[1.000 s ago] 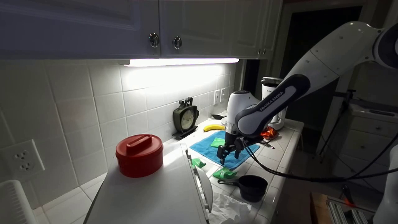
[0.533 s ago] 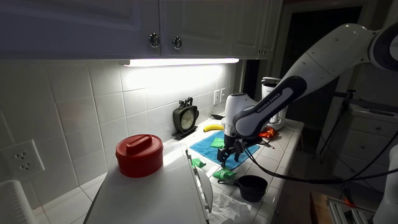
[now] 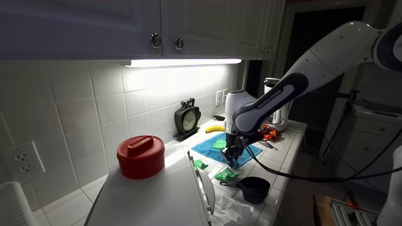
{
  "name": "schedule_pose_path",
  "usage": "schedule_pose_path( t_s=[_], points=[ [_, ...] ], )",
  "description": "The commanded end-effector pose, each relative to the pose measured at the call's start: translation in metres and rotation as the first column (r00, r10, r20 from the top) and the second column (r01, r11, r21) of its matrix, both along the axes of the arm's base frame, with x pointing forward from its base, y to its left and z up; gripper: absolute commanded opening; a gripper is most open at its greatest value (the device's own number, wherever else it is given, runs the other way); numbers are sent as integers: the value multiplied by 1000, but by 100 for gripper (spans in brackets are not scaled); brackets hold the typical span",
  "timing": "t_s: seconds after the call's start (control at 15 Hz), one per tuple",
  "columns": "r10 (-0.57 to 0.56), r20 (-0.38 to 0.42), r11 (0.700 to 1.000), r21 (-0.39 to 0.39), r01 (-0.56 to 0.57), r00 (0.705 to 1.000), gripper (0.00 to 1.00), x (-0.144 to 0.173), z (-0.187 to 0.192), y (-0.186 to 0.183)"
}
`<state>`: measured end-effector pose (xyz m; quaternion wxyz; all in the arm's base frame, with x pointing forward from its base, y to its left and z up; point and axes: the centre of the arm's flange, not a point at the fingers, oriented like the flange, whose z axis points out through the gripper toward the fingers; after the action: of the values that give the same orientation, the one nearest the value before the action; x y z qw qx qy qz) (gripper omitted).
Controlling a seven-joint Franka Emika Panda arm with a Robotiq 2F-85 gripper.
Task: Fold the towel on the counter
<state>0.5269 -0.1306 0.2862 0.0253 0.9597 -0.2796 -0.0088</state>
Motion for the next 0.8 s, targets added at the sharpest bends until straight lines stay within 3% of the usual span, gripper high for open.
schedule_pose_path(
  t_s=[0.0,0.2,0.4,0.73],
  points=[
    [-4,-47,1000,2,4,999,6,0,2,-4],
    [-16,-43,1000,-18,15,999,2,-8,19,-15],
    [-27,-30,998,-63,25,999,6,-15,39,-28],
    [-46,5,987,-155,46,999,6,-19,65,-56]
  ],
)
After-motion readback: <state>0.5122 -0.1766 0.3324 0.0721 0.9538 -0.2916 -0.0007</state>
